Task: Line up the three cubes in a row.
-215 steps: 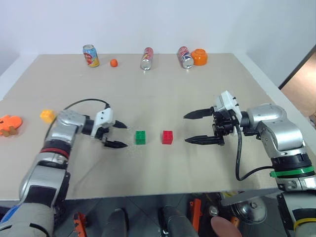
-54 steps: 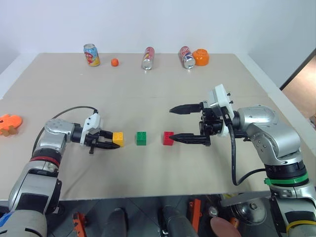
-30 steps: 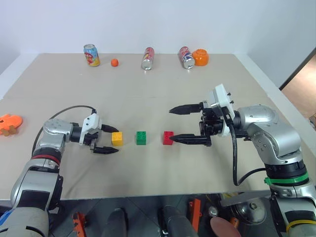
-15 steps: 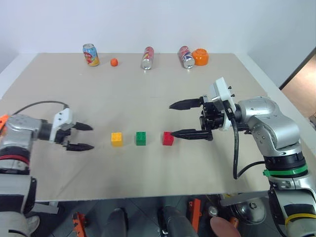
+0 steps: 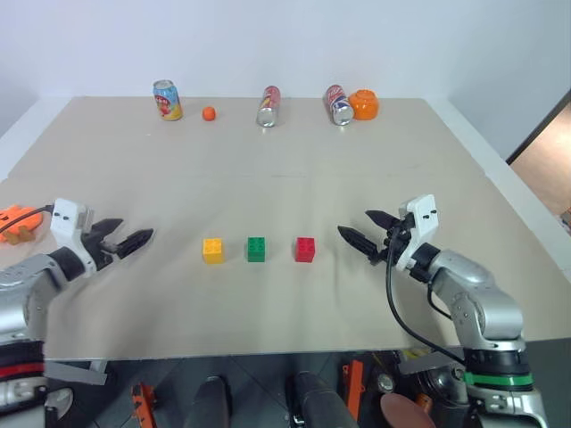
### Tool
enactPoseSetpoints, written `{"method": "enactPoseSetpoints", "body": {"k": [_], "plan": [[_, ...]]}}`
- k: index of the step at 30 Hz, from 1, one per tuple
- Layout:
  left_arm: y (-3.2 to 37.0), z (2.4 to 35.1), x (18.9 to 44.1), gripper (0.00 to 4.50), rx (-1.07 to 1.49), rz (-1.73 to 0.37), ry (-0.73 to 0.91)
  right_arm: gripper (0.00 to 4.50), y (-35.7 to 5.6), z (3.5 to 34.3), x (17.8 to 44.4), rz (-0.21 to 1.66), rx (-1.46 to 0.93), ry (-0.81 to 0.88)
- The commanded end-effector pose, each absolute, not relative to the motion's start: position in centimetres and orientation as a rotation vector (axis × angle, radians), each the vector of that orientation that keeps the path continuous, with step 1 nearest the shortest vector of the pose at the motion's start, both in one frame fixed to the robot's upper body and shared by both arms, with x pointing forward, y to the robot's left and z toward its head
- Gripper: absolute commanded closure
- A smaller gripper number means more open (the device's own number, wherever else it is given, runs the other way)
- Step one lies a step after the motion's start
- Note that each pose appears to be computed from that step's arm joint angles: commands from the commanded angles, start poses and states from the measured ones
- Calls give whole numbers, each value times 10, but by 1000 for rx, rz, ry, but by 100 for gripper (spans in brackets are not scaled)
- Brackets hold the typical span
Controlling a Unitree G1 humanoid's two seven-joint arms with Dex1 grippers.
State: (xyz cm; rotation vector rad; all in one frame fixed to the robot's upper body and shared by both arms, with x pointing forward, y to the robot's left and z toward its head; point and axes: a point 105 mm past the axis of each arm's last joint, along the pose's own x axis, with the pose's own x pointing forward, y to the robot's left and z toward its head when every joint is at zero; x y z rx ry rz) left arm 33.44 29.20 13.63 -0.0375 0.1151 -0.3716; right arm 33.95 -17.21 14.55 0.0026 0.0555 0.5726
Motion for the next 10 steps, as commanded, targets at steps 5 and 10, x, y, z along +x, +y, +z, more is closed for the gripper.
{"method": "enactPoseSetpoints", "body": {"k": [5,10], "plan": [[273,141,334,2,-36,-189,27,0,-184,156,344,312,-13,-39],[290,117,324,2,-31,0,90,0,-192,148,346,174,-52,-52]]}}
